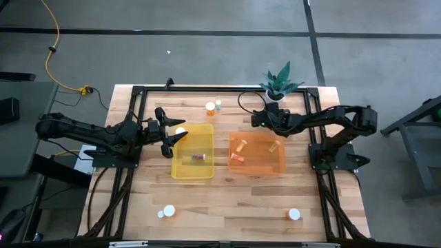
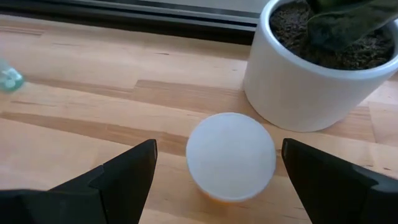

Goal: Pick and place medicine bottles into bin by pill shape (circle, oval)
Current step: Put the large orange capsule bottle into the yellow bin

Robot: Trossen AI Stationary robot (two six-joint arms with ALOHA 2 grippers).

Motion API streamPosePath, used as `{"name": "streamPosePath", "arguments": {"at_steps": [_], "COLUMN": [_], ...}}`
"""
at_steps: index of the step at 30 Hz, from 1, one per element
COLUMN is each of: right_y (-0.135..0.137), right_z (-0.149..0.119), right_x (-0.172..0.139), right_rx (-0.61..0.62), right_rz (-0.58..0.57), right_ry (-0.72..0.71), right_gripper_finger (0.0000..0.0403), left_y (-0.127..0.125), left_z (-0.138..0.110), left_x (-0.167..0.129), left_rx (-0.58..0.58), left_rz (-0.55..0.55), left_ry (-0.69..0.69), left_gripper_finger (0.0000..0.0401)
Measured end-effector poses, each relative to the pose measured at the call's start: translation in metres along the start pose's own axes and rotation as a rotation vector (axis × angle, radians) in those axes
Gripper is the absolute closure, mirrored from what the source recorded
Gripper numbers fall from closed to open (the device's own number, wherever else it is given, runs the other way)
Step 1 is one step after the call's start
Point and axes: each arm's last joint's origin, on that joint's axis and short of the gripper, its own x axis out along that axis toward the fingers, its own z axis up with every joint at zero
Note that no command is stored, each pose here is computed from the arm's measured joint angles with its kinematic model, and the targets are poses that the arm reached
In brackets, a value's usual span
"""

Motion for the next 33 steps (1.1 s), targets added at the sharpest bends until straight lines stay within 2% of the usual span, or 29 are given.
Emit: {"name": "streamPosePath", "arguments": {"at_steps": [10,16,24,33], "right_y": [-0.0007,-0.0011,-0.0054,-0.0044], "right_z": [0.0004,0.0008,0.0033,0.0034], "right_x": [0.0004,0.0010,0.0053,0.0049], "right_rx": [-0.002,0.000,0.012,-0.004], "right_rz": [-0.025,-0.024,-0.028,-0.018], "right_ry": [-0.025,-0.021,0.009,0.007], "right_gripper_finger": [0.0066,0.0084,0.0125,0.0194], "left_y": [-0.0001,-0.0001,-0.0001,0.0000], "left_z": [-0.0003,-0.0003,-0.0003,-0.0003], "left_x": [0.0000,0.0000,0.0000,0.0000], "left_rx": [-0.001,-0.002,-0.001,0.001], "left_rz": [-0.001,-0.001,-0.001,0.000], "left_ry": [0.003,0.003,0.003,0.003], "left_gripper_finger": [0.0192,0.0192,0.0192,0.0192]}}
